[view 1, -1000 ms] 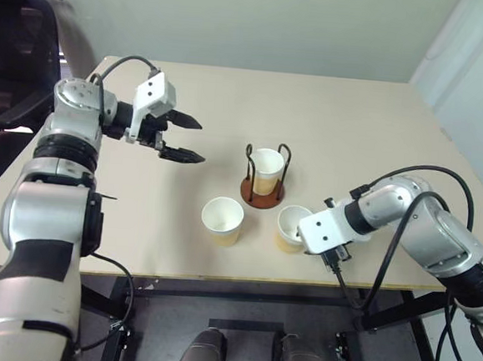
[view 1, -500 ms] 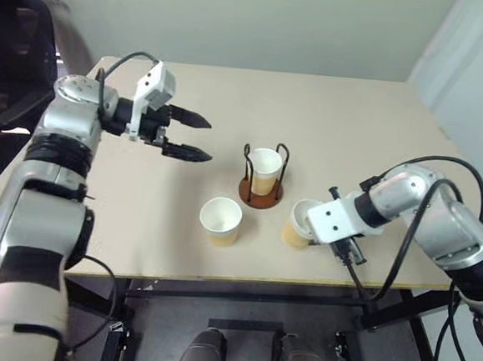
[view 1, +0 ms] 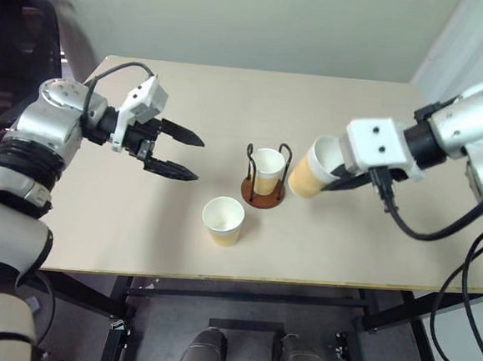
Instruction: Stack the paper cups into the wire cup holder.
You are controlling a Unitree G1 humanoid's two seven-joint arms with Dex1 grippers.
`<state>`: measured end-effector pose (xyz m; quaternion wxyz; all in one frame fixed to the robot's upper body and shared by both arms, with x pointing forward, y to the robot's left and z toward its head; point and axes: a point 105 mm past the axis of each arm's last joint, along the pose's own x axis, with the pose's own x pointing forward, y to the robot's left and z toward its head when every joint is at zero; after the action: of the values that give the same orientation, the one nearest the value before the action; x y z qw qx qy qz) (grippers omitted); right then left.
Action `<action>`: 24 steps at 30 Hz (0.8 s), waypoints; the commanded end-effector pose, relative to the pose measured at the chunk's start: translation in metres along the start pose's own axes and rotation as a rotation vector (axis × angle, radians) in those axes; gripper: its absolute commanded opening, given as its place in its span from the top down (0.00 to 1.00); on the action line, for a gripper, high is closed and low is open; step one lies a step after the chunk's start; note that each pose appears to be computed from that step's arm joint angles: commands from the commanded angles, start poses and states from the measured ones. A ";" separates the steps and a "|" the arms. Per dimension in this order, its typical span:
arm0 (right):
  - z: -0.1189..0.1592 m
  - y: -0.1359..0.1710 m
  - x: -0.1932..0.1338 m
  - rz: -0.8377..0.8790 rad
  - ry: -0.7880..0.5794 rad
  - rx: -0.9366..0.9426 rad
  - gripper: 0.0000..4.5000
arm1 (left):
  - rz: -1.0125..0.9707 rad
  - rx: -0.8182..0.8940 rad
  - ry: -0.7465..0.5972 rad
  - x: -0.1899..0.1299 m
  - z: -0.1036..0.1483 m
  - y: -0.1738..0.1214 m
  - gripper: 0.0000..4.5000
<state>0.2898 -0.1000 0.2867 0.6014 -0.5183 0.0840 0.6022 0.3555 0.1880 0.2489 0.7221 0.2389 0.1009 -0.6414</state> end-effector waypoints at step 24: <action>0.016 -0.082 0.045 -0.089 0.036 -0.254 0.98 | 0.016 0.047 0.008 -0.017 0.008 -0.001 0.00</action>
<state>0.3586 -0.0408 0.2895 0.5588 -0.5840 0.0169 0.5885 0.3558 0.1967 0.2513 0.7274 0.2500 0.1030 -0.6307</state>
